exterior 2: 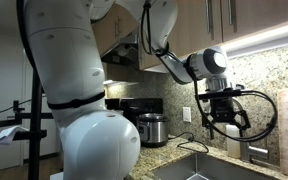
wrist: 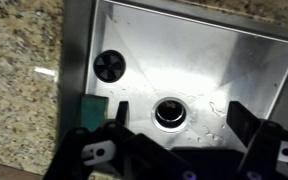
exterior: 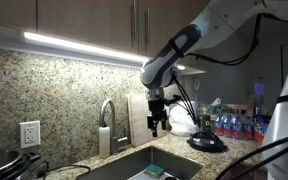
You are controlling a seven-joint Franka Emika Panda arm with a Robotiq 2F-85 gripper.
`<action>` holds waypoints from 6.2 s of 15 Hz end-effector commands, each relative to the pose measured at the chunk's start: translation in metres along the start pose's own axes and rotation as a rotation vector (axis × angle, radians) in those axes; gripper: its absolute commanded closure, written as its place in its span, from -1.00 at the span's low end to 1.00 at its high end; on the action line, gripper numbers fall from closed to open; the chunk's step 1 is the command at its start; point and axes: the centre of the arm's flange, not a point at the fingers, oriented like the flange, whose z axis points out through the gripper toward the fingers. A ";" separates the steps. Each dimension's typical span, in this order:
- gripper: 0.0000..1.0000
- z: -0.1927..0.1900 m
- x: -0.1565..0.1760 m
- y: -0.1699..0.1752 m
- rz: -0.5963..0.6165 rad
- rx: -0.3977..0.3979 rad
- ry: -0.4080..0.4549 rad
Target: Put the black lid on the rice cooker.
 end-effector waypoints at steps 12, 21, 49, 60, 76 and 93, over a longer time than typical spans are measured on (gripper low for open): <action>-1.00 0.028 -0.009 0.186 0.223 -0.627 0.193; -1.00 0.037 -0.007 0.186 0.214 -0.635 0.184; -1.00 0.224 -0.068 0.341 0.018 -0.969 -0.123; 0.19 0.249 -0.060 0.353 -0.034 -0.938 -0.107; 0.95 0.177 -0.088 0.336 0.205 -0.939 0.009; 0.95 0.033 -0.076 0.232 -0.138 -1.031 -0.094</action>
